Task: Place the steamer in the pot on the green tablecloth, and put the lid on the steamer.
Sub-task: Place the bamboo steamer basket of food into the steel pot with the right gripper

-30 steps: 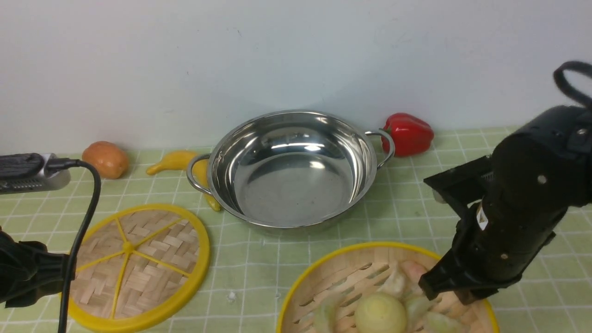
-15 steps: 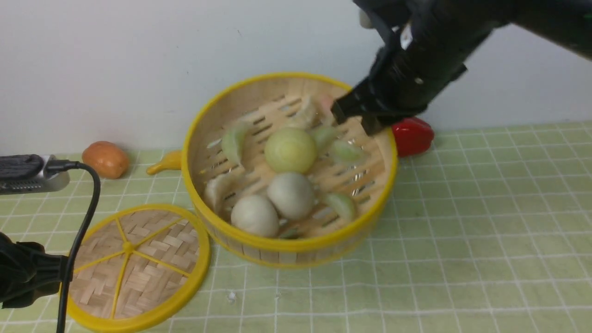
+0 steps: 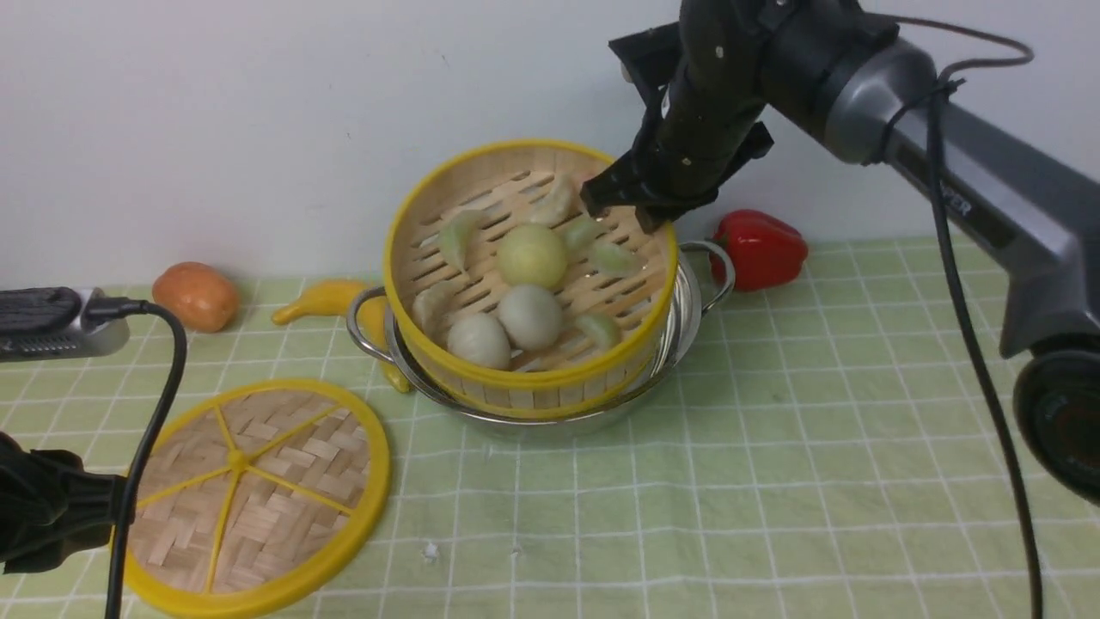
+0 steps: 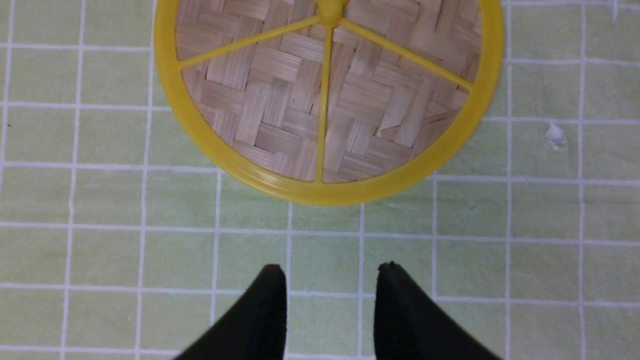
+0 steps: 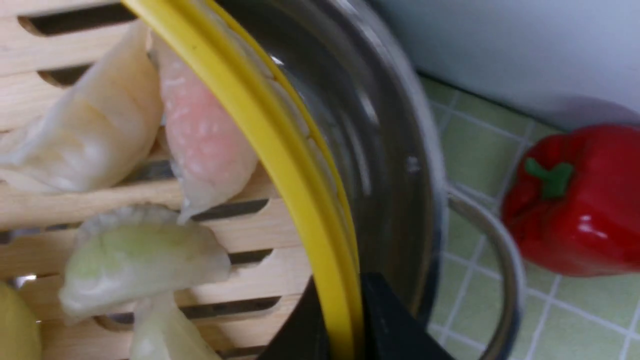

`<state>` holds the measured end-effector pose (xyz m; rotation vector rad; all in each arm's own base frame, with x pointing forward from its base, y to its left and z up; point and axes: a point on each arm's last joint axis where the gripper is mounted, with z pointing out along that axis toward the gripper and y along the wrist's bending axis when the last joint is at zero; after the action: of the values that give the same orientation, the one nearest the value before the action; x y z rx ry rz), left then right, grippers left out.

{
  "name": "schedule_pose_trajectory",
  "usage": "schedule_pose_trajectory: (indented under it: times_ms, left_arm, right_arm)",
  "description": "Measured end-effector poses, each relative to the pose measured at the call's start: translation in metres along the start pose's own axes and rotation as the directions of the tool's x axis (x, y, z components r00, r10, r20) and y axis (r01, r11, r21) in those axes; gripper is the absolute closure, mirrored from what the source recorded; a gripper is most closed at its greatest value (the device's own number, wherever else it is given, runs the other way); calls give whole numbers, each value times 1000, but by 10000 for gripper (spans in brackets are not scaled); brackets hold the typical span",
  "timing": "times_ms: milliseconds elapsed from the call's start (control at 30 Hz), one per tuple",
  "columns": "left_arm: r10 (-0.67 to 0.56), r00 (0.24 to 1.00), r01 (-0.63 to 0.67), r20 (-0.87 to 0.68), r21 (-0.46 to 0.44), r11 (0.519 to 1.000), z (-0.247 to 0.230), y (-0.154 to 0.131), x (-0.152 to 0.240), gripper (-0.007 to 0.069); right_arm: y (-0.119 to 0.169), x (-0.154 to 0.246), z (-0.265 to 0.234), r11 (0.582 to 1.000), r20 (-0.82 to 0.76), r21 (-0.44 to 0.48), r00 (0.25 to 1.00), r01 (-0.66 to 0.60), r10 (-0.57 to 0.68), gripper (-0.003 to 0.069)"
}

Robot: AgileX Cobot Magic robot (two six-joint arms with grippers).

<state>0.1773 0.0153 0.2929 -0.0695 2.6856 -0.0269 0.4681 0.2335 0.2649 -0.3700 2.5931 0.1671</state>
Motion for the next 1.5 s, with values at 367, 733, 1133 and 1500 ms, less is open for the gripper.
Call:
schedule_pose_trajectory:
  times_ms: [367,733,1133,1500]
  left_arm:
    - [1,1000,-1,4,-1,1000,0,0,0,382]
    - [1,1000,-1,8,-2,1000,0,0,-1,382]
    - [1,1000,-1,23,-3,1000,0,0,-2,382]
    - [1,999,-1,34,-4,1000,0,0,-3,382]
  right_arm:
    - [-9,-1,28,1000,-12,-9,1000,-27,27,601]
    - [-9,6,49,1000,-48,-8,998,-26,26,601]
    - [-6,11,76,998,-39,-42,998,-43,41,601]
    - [-6,11,78,998,-37,-45,998,-44,43,594]
